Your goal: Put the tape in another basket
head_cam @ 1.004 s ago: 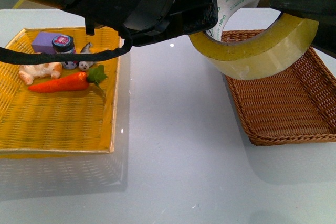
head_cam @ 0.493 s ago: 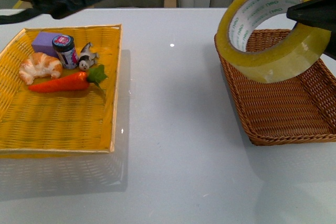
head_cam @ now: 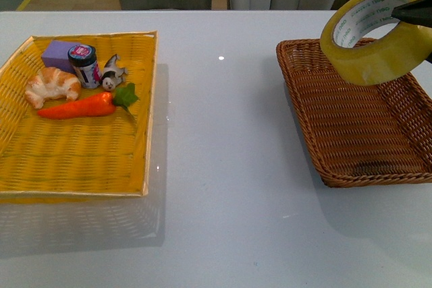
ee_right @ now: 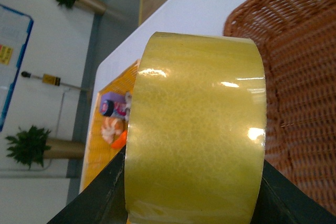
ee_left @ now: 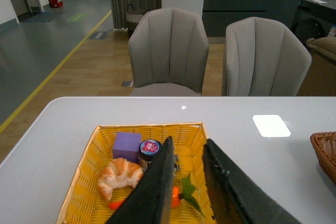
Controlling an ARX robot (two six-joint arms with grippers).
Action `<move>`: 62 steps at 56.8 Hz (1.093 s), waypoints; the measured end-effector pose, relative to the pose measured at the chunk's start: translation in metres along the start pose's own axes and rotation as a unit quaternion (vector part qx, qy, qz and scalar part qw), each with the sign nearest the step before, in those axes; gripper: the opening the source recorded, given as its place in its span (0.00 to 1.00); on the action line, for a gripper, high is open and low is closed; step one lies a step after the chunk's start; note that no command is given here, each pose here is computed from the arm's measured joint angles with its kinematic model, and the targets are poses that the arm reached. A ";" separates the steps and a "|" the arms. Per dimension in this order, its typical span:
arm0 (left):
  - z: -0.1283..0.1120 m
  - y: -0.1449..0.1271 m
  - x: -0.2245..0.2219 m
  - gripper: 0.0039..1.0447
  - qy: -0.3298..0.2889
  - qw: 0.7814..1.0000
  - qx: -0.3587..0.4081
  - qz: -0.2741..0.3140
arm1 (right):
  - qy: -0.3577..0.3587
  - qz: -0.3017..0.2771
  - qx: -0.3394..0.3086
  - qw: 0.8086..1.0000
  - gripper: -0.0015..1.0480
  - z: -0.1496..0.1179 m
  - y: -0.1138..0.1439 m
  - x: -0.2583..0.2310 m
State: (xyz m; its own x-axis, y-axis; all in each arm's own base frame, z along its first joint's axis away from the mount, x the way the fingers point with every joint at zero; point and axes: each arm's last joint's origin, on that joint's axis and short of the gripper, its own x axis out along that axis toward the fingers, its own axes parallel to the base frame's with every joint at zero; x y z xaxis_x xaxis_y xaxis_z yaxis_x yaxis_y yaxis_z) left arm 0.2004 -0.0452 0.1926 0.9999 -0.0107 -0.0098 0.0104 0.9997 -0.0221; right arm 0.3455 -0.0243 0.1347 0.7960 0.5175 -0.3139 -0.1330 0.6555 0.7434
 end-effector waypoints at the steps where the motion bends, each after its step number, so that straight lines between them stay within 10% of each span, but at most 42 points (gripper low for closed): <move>1: -0.001 0.002 -0.002 0.11 -0.001 1.000 0.001 -0.001 | -0.002 -0.006 0.005 1.000 0.45 0.001 -0.003 0.003; 51: -0.023 0.044 -0.069 0.01 -0.008 1.000 0.006 0.004 | -0.006 -0.141 0.102 0.985 0.45 -0.015 -0.076 0.100; 62: -0.022 0.044 -0.075 0.01 -0.011 1.000 0.006 0.004 | -0.007 -0.167 0.100 0.981 0.74 -0.020 -0.088 0.089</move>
State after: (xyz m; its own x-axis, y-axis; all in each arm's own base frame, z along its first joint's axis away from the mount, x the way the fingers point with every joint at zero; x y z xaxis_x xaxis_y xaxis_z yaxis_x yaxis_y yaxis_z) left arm 0.1251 -0.0005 0.1705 0.9999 -0.0031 0.0113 0.0032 0.9999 -0.0105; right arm 0.4162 -0.0247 0.0292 0.7832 0.2841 -0.5531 0.2545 0.6652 0.7020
